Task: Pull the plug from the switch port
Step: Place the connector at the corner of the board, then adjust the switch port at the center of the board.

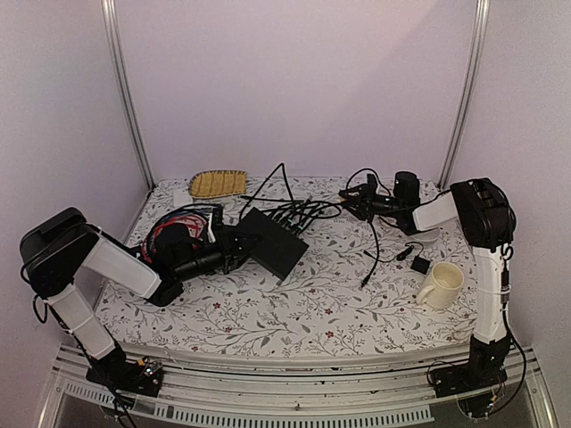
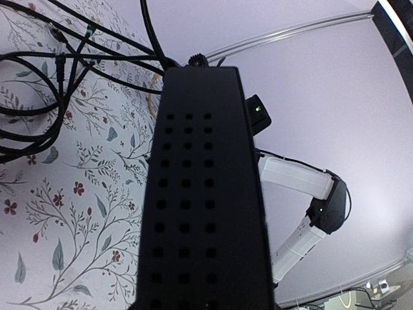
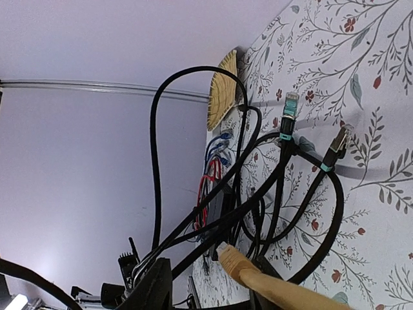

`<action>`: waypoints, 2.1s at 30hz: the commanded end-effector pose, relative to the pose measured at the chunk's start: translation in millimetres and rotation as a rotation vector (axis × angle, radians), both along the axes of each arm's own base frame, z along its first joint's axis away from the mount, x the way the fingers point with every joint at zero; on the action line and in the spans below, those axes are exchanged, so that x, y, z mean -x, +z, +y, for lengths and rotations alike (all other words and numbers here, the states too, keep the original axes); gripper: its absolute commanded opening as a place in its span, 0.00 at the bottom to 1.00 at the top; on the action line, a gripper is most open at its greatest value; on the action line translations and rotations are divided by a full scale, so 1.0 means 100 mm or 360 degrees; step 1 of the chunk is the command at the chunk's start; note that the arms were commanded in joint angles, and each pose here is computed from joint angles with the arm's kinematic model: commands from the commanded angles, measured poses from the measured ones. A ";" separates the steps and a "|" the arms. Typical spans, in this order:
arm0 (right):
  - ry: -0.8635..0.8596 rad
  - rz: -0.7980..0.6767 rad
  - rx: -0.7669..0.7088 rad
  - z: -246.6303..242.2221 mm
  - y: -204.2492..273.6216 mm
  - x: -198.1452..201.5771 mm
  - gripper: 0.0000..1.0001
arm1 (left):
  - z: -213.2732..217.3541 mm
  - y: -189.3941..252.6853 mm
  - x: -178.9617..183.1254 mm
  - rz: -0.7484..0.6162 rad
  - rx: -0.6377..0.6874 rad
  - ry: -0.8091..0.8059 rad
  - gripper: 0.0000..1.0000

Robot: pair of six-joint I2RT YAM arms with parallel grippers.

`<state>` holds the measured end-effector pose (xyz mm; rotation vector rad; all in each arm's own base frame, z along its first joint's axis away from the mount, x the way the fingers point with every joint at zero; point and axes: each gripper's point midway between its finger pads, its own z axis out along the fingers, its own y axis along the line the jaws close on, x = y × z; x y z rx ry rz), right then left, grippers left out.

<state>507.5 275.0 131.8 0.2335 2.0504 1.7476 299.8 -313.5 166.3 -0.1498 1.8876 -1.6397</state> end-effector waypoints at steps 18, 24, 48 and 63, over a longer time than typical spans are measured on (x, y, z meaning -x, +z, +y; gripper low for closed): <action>-0.0289 0.0334 0.0519 -0.50 -0.21 0.42 0.61 | 0.13 0.52 0.03 -0.0291 0.0230 -0.0016 0.00; -0.0372 0.0189 0.0574 -0.62 0.16 0.50 0.61 | 0.14 0.51 0.04 -0.0290 0.0271 -0.0048 0.00; -0.1062 -0.1081 0.1335 -0.88 1.65 1.43 0.99 | -0.04 0.74 -0.07 -0.0331 0.0191 -0.0149 0.00; -0.0100 -0.0888 0.0604 -0.06 1.29 2.10 0.59 | -0.14 0.91 -0.18 -0.0367 0.0234 -0.0144 0.00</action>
